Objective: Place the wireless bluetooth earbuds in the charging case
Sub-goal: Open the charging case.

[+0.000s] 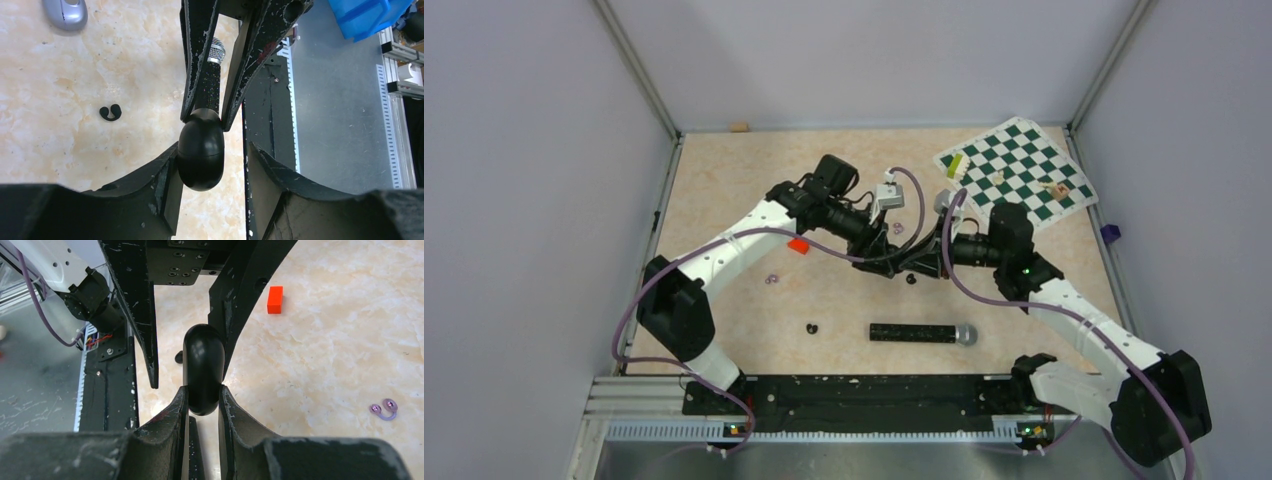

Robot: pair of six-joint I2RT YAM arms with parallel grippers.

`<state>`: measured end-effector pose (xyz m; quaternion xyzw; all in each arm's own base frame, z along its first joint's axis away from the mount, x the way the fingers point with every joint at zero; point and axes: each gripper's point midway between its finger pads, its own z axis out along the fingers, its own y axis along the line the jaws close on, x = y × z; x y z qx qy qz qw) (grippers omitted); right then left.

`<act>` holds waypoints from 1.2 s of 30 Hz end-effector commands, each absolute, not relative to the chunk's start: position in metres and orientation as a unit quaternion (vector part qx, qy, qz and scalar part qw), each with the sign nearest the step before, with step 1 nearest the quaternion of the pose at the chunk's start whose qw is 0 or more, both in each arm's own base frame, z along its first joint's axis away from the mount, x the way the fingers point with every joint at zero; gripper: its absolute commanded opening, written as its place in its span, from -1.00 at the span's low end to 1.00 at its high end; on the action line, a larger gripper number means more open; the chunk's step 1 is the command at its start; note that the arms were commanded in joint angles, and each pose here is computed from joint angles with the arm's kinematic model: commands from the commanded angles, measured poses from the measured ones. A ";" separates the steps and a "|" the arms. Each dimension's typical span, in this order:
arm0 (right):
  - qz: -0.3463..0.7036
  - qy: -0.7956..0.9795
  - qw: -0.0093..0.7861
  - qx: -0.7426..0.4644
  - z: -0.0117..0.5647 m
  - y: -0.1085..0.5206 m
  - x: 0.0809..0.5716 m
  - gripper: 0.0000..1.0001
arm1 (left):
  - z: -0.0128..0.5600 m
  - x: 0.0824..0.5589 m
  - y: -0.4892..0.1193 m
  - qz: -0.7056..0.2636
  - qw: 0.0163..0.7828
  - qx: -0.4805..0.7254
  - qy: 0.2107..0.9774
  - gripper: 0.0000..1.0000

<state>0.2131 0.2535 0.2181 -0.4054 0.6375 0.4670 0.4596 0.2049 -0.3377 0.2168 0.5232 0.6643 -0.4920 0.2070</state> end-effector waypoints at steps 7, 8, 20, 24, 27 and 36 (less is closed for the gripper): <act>0.458 0.620 0.477 -0.422 0.233 0.256 0.215 -0.91 | 0.225 0.198 -0.341 -0.470 0.234 0.557 0.643 -0.13; 0.458 0.620 0.477 -0.422 0.233 0.256 0.215 -0.91 | 0.224 0.198 -0.341 -0.468 0.233 0.558 0.644 -0.18; 0.430 0.604 0.515 -0.430 0.243 0.251 0.218 -0.61 | 0.228 0.198 -0.346 -0.464 0.234 0.561 0.645 -1.00; 0.399 0.608 0.543 -0.419 0.252 0.240 0.230 -0.30 | 0.233 0.196 -0.343 -0.466 0.240 0.564 0.638 -1.00; 0.378 0.614 0.564 -0.402 0.259 0.230 0.241 -0.19 | 0.236 0.193 -0.341 -0.468 0.245 0.565 0.634 -1.00; 0.371 0.607 0.570 -0.411 0.277 0.223 0.239 0.51 | 0.246 0.203 -0.333 -0.468 0.269 0.552 0.635 -1.00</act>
